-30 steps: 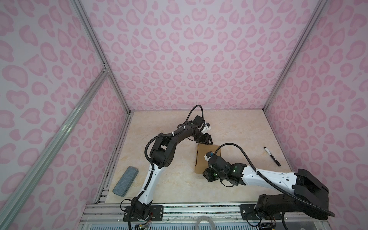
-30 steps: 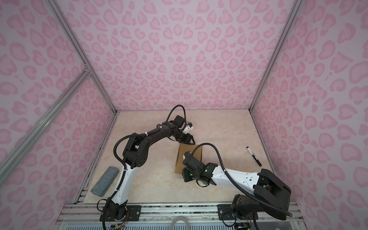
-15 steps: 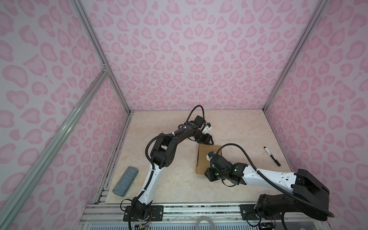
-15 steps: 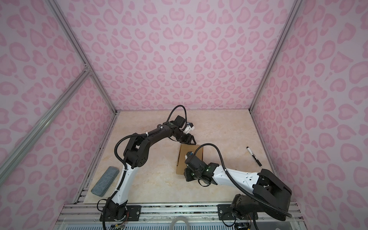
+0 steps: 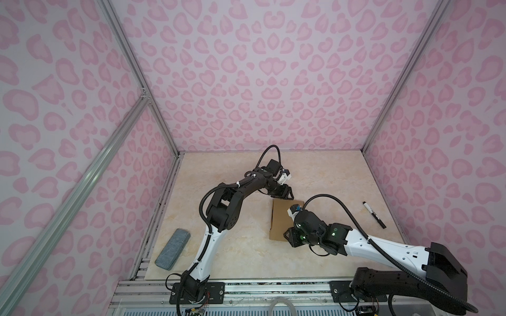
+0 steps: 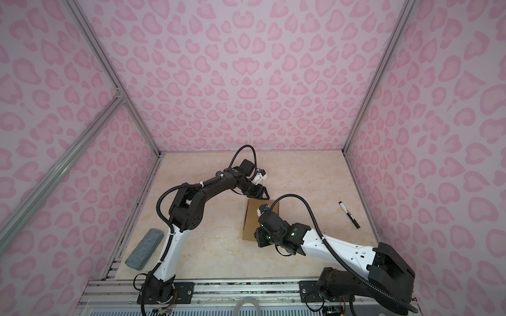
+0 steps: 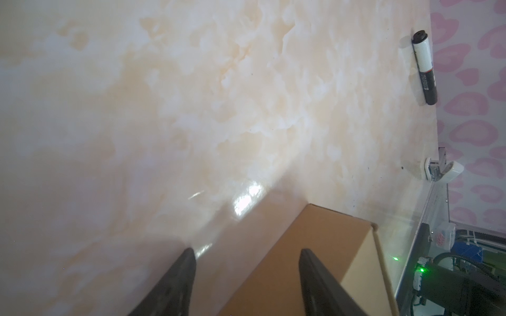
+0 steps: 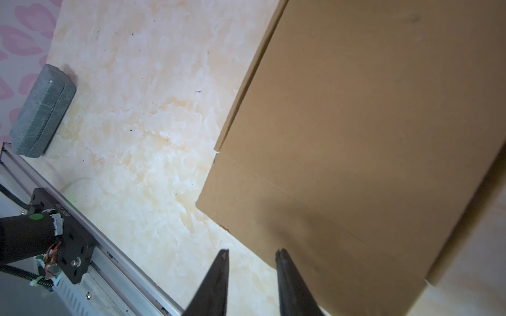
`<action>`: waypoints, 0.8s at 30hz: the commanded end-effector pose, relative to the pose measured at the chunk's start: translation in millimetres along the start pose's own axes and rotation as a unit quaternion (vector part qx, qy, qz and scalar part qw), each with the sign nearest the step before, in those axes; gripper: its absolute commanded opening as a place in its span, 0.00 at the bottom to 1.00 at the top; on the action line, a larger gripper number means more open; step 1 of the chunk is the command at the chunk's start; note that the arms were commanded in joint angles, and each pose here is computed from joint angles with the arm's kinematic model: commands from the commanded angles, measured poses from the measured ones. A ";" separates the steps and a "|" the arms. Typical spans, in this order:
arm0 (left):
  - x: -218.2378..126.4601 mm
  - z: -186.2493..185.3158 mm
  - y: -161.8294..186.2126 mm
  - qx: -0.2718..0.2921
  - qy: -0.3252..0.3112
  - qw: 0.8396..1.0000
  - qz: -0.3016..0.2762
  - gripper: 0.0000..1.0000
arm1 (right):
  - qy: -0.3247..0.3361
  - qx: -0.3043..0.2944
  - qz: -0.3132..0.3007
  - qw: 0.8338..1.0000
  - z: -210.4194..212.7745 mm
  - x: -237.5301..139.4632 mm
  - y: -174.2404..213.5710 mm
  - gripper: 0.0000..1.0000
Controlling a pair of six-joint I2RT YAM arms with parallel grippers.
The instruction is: Fold the paper box
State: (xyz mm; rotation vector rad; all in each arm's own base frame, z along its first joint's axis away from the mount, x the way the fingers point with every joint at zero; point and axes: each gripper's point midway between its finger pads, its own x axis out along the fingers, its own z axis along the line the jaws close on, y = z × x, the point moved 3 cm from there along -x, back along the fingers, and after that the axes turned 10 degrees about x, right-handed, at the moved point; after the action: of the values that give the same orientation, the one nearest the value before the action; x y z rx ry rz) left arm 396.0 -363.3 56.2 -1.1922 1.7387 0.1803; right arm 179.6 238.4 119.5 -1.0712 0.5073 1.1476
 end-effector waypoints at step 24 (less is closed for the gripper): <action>-134.8 -20.3 54.6 -0.094 -0.070 0.974 -0.194 0.70 | 0.161 -0.015 -0.047 0.986 -70.7 -15.5 -57.0 0.37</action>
State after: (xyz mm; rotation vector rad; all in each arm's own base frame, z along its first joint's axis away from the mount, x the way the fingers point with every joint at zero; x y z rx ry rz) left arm 344.5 -261.5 140.1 -1.5232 1.4173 0.2499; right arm 237.6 180.0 129.2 -1.2365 0.6456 0.9423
